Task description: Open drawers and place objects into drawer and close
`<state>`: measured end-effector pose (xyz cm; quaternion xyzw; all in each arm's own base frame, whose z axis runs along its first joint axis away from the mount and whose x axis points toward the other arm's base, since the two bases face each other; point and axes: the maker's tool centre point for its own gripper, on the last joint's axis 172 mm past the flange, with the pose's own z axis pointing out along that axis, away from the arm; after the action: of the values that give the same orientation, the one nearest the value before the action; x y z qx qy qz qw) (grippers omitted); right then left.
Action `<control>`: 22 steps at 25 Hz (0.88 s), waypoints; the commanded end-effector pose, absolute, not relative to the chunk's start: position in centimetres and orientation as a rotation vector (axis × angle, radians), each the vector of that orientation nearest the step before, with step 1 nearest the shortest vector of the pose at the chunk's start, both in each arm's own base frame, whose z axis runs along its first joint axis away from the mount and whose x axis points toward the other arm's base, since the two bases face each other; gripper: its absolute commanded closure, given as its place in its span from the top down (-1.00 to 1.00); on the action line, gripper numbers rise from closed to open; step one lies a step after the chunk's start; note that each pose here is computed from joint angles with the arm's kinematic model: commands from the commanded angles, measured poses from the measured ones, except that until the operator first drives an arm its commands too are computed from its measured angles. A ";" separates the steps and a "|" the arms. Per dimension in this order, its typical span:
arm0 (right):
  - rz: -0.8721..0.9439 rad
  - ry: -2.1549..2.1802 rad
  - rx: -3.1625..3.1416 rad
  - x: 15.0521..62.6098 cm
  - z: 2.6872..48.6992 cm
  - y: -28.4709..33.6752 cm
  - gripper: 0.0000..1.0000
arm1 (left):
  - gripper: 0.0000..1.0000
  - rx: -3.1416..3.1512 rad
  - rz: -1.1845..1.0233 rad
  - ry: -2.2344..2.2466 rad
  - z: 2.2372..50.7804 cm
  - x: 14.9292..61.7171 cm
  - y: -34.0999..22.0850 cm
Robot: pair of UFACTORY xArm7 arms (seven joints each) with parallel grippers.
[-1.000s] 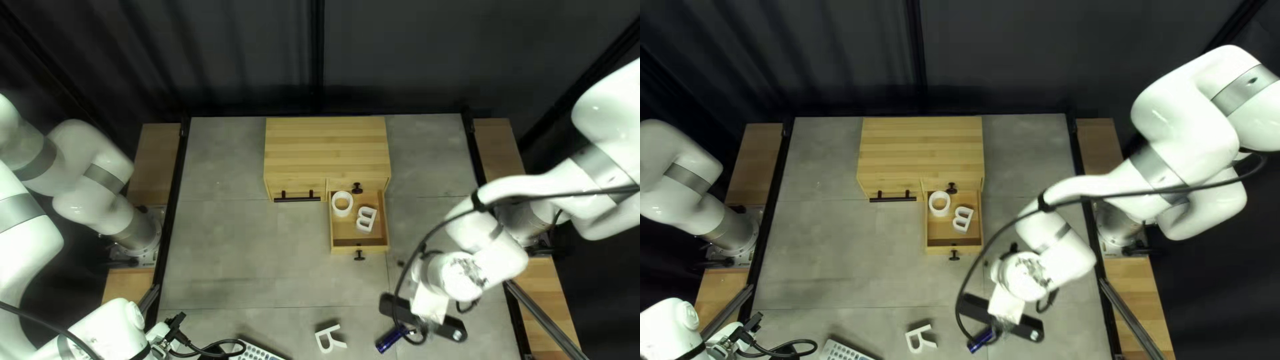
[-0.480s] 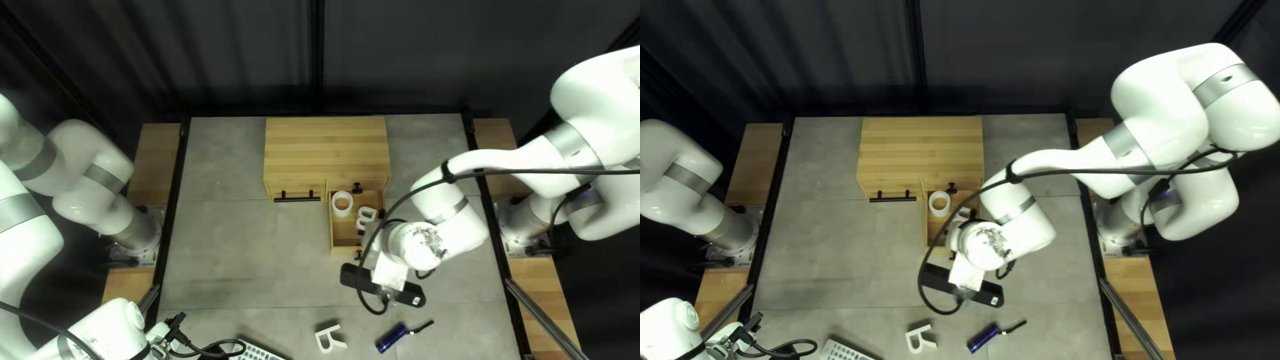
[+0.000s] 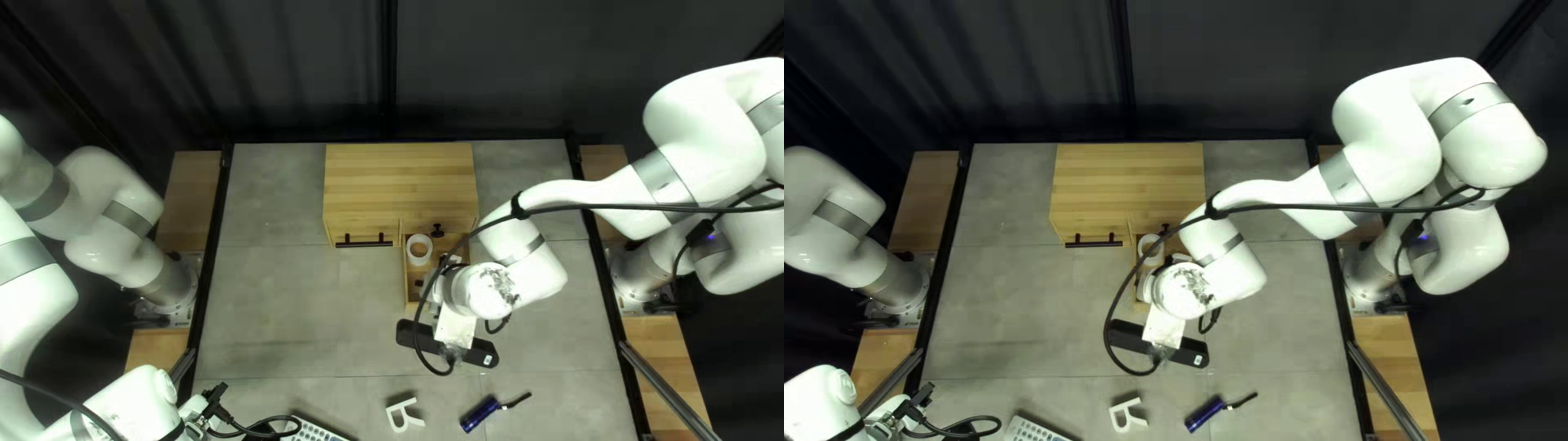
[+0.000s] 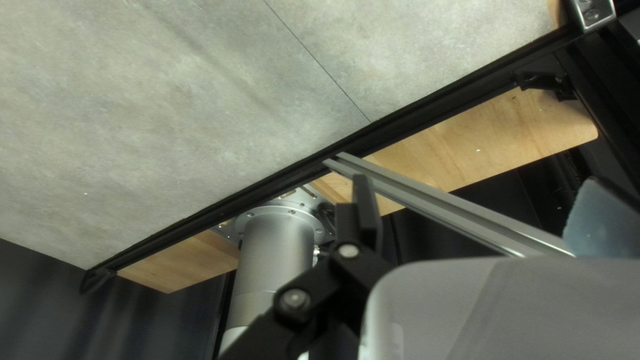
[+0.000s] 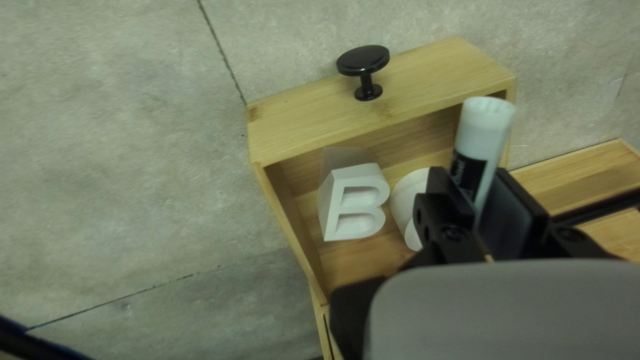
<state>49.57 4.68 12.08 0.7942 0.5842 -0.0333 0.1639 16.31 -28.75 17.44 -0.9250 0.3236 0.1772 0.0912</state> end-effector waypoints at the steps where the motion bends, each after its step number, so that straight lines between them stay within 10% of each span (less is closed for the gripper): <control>1: -0.073 1.654 2.278 50.0 11.7 4.2 -1.00 | 1.00 -2.748 0.526 0.962 17.4 16.3 -28.8; 22: -0.004 1.594 2.354 49.5 8.8 2.3 -1.00 | 1.00 -2.748 0.526 0.962 17.4 16.3 -28.8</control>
<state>49.44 2.74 9.13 0.8180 0.5557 -0.0003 0.1487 16.31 -28.75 17.44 -0.9250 0.3236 0.1772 0.0912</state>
